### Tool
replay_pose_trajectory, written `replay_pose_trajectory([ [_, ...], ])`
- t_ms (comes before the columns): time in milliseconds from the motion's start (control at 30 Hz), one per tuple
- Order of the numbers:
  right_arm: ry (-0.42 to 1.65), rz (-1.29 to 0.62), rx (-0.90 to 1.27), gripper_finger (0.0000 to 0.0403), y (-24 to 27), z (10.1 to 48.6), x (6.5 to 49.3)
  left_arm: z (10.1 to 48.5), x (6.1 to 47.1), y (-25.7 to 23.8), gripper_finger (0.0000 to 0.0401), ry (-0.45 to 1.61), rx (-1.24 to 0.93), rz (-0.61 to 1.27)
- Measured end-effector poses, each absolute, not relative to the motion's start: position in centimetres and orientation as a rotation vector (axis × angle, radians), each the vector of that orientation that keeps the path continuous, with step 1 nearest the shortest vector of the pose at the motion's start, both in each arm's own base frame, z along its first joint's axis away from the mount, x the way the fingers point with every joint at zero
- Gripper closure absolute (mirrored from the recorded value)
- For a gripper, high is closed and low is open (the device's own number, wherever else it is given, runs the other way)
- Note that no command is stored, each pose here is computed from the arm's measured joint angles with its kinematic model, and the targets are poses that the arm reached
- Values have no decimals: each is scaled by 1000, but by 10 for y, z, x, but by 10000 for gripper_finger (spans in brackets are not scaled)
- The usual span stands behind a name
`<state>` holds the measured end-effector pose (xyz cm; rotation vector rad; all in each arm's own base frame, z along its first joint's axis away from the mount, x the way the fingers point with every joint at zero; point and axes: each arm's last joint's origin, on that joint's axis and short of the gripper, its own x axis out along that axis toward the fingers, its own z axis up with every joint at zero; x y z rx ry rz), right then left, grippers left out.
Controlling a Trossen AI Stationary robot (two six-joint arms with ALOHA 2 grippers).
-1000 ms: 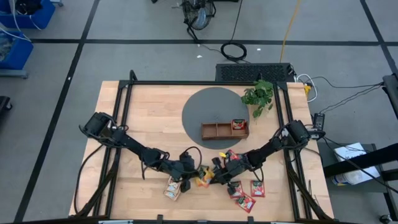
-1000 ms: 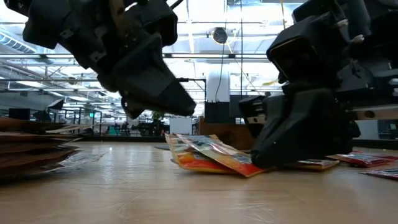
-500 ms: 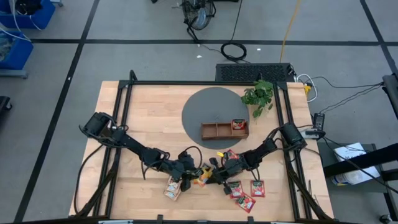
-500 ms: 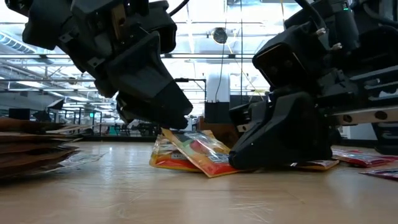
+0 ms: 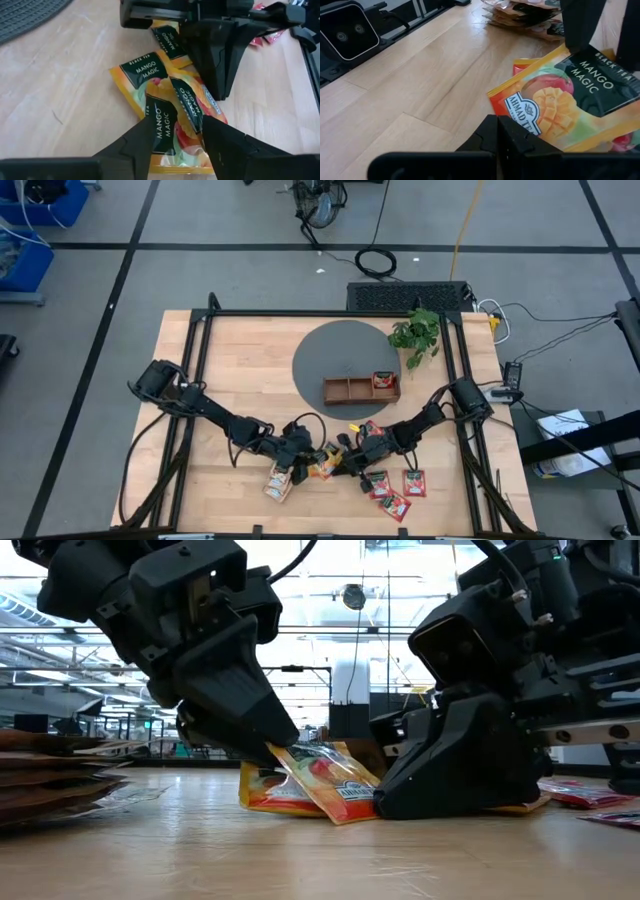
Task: Pick & Place Tea
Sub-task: Put the yellow tea bag into the middle section of the wooden organizer
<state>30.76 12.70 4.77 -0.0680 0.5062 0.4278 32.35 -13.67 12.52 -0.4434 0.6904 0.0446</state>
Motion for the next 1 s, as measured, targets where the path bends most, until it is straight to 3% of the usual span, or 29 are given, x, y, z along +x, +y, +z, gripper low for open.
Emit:
replay_pose_trajectory([
  [333,500,425,-69,403,127,48,308,122,328,-140,287,660,-407,-30],
  [633,491,424,-68,403,127,49,308,107,351,-148,392,706,-336,-83],
  [1000,457,444,-83,398,132,56,308,135,349,-150,393,763,-236,-99],
])
